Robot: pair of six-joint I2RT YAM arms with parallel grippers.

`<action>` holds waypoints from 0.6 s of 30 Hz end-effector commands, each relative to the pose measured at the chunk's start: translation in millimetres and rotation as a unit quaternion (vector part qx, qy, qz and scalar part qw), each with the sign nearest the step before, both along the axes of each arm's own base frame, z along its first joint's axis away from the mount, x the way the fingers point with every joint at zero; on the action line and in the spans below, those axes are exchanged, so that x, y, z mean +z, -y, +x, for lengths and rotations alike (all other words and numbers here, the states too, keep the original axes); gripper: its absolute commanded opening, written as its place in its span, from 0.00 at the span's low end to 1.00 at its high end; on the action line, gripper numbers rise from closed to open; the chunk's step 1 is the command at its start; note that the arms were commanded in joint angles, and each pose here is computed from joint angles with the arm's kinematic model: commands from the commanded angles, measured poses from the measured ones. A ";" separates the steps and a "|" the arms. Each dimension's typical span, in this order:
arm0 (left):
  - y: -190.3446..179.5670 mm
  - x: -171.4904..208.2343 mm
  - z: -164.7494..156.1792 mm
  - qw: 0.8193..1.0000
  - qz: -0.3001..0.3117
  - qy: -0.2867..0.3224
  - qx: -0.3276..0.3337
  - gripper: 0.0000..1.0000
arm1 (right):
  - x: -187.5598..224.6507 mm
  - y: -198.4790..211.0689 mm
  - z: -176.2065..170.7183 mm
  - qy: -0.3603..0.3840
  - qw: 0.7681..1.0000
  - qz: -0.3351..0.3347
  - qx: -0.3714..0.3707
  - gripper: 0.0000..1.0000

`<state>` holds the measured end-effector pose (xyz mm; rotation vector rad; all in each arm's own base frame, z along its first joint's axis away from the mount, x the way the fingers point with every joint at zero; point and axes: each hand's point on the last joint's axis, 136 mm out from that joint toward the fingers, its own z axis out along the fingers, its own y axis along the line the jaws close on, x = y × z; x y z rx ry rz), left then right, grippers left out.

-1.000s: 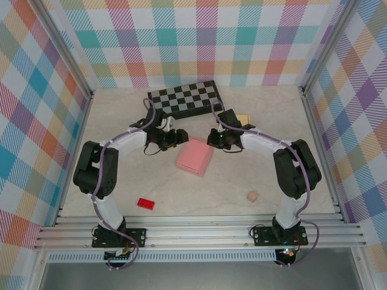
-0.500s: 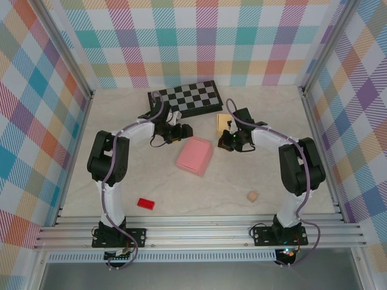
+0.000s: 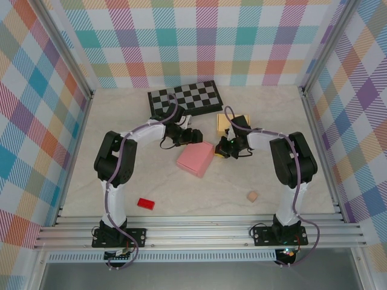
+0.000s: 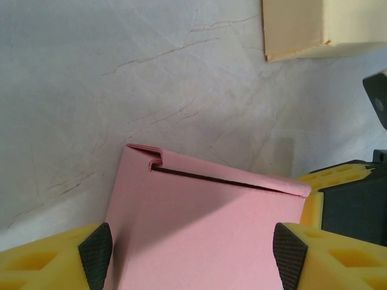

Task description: Fold the paper box

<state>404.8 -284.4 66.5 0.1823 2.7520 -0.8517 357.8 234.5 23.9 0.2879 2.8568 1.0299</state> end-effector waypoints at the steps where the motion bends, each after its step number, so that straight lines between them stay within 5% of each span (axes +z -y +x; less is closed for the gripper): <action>1: 7.1 -5.2 -4.6 1.000 0.003 -0.011 -0.001 0.73 | 0.4 -12.2 1.0 0.009 0.999 0.036 0.001 0.00; 10: 77.5 7.2 -33.4 0.994 -0.083 -0.026 -0.072 0.72 | 34.6 -71.8 12.8 0.104 0.983 0.116 0.100 0.00; 18: 130.5 29.3 -64.9 0.983 -0.139 -0.025 -0.120 0.72 | 89.1 -104.7 22.4 0.151 0.967 0.181 0.093 0.00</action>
